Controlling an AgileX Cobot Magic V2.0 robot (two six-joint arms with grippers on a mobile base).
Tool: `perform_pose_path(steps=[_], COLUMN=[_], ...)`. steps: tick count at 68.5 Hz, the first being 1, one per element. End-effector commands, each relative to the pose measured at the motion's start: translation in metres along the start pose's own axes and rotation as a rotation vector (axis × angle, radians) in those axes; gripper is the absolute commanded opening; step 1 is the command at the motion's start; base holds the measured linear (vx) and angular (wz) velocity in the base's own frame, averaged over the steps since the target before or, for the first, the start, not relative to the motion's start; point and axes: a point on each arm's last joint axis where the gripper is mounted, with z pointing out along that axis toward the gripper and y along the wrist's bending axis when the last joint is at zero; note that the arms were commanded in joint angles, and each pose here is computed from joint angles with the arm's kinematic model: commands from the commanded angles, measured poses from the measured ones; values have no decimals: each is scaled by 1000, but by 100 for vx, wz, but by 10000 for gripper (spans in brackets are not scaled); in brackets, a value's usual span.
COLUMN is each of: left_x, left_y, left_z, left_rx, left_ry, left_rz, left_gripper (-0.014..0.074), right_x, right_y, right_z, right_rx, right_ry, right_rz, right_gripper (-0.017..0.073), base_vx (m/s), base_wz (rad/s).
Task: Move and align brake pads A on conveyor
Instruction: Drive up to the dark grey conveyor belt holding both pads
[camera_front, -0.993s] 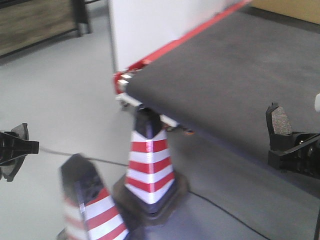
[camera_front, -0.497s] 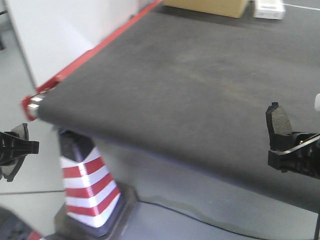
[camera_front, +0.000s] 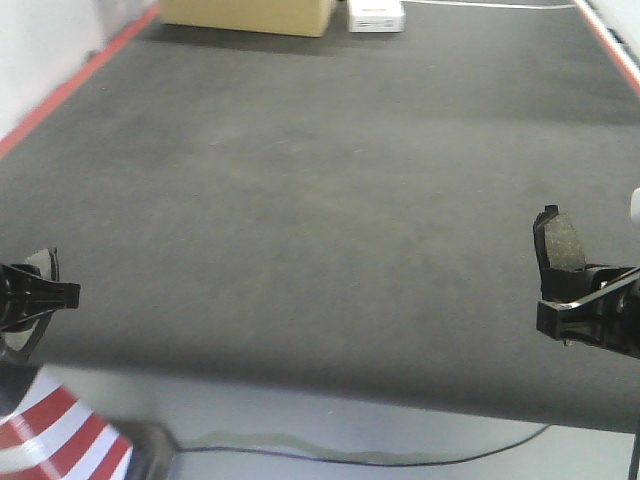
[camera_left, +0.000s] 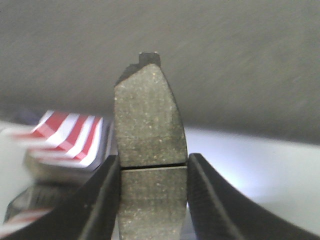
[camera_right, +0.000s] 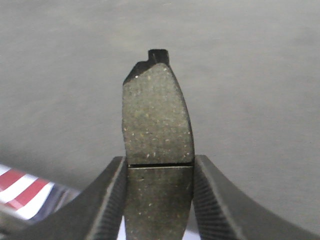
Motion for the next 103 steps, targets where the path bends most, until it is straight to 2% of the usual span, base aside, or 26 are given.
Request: perform_pose_path(steps=[1, 39, 103], left_x=[-13, -13, -13], left_y=[-3, -3, -3], left_z=[-12, -12, -12], left_rx=[21, 21, 21], left_ry=[-112, -112, -112], left_rz=[-7, -7, -7], left_gripper=[76, 76, 76], right_x=[-18, -18, -18], right_y=[2, 2, 2], right_z=[-7, -7, -7], right_rx=[-21, -21, -21], right_ry=[-130, -130, -130], right_rz=[-10, -10, -10], right_gripper=[96, 96, 96], base_vx=[18, 20, 11], base_wz=[-46, -24, -2])
